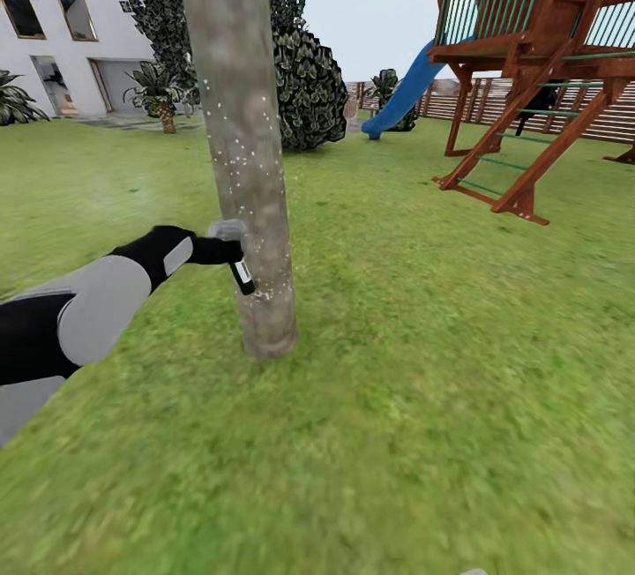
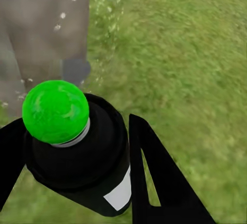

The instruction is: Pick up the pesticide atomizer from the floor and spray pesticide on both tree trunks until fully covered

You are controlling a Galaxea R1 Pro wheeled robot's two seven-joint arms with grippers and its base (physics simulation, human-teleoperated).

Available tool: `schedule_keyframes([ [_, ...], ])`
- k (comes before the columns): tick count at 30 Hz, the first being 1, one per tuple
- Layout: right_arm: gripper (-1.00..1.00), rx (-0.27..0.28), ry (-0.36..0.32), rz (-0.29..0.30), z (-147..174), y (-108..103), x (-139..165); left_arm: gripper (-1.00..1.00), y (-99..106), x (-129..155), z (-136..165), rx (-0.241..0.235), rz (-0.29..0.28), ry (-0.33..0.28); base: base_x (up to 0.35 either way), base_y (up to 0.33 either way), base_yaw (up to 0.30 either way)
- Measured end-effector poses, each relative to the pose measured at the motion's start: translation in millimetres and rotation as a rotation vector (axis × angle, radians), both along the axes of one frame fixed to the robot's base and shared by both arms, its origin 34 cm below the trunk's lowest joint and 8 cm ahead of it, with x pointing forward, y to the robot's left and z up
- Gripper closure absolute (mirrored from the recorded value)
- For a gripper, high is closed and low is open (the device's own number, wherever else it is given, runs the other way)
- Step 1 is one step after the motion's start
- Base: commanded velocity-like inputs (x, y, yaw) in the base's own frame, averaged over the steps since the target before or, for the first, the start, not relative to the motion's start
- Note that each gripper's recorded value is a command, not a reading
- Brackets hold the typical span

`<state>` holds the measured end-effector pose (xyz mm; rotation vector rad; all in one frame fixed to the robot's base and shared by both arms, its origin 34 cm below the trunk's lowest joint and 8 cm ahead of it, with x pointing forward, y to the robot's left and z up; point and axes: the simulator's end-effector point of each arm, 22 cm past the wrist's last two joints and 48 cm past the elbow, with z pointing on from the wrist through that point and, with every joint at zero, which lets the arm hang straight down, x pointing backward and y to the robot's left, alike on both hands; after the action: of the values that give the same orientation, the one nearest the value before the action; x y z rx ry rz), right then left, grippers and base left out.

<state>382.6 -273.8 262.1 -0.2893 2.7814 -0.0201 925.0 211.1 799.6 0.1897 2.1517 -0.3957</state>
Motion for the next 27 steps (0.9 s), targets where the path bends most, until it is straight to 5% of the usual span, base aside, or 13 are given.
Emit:
schedule_keyframes([
  [5,-1.00,-0.003,-0.006,-0.002,0.6,-2.7,1.4,1.00,63.2,-9.5,-74.4,0.110,0.168,-0.011,-0.002,0.000,0.000],
  [9,-1.00,-0.017,-0.011,-0.003,1.5,-12.7,3.5,1.00,65.9,-35.8,-140.6,0.129,0.177,-0.008,0.000,0.000,0.000],
  [12,-1.00,-0.025,-0.011,-0.005,1.9,-19.6,3.7,1.00,63.9,-43.0,-155.1,0.124,0.175,-0.012,-0.088,0.022,0.000],
  [19,-1.00,-0.049,-0.010,-0.013,2.9,-39.8,3.3,1.00,62.3,-99.0,-243.7,0.138,0.163,0.082,-0.323,0.093,0.000],
  [27,-1.00,-0.066,-0.060,-0.014,10.3,-50.7,24.9,1.00,62.3,-131.3,-283.9,0.141,0.160,0.113,-0.305,0.085,0.000],
])
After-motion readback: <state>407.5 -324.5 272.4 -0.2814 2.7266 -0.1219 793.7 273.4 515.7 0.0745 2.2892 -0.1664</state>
